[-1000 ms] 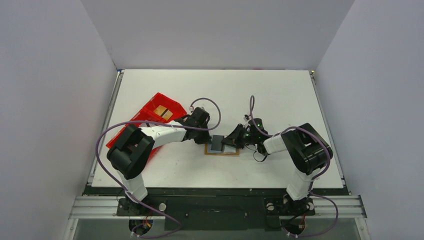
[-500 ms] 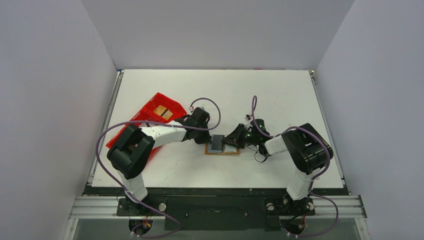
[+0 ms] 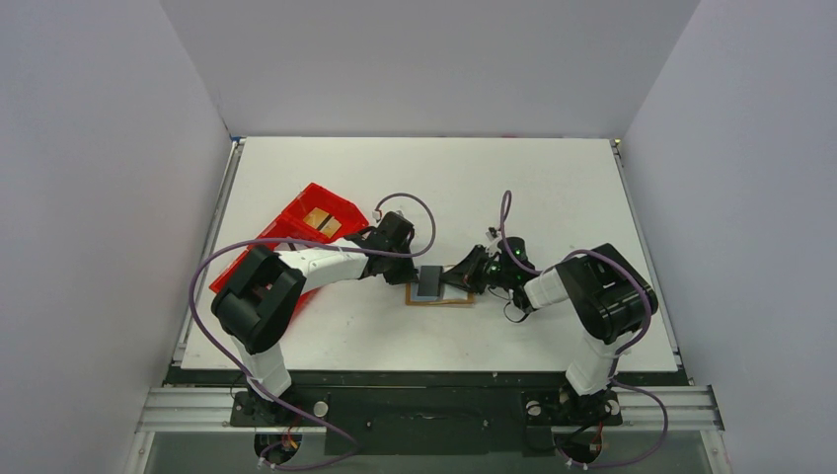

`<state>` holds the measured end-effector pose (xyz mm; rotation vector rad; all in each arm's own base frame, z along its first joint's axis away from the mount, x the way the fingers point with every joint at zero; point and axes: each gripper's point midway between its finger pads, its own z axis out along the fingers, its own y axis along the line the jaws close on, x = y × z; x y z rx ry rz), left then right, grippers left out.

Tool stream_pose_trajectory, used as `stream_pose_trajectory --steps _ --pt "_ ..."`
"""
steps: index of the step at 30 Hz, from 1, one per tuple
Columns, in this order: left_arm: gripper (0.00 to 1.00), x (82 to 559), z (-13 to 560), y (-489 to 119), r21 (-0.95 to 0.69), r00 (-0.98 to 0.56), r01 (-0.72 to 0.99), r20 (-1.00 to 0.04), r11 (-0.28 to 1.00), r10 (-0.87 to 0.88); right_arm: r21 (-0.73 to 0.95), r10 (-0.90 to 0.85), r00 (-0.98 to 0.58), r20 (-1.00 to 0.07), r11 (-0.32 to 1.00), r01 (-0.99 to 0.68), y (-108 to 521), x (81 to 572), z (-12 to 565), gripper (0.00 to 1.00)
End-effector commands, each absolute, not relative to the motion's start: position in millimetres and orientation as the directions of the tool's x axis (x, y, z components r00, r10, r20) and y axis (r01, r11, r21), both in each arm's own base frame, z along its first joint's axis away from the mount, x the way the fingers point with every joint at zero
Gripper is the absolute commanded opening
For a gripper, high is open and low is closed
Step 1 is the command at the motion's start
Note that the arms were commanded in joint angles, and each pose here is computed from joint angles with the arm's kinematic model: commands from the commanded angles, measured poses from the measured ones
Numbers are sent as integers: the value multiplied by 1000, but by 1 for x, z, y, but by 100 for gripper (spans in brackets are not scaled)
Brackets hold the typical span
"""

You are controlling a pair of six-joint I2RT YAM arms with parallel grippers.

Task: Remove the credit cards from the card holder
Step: Remove the credit card from the card holder.

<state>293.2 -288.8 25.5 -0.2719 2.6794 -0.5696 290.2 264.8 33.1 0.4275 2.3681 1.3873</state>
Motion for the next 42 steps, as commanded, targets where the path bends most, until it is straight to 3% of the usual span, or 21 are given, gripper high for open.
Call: stream_pose_trajectory --steps 1,10,20,30,34,42 --pt "0 262 -25 -253 -234 -943 -148 -260 961 -208 910 418 -886 -200 413 -10 272 296 52 2" --pt "0 263 -24 -253 -233 -942 -148 -264 961 -209 907 422 -883 -205 421 -10 269 298 51 0" --pt "0 263 -25 -251 -222 -942 -152 -263 963 -209 813 388 -881 -270 583 7 239 296 30 0" --pt "0 263 -25 -252 -225 -942 -149 -264 963 -207 800 392 -879 -273 600 19 227 295 25 0" --pt "0 262 -27 -254 -227 -945 -144 -258 963 -202 827 403 -879 -255 562 18 233 297 29 15" --pt "0 264 -26 -256 -233 -945 -138 -260 963 -198 862 418 -881 -221 507 24 242 297 33 19"
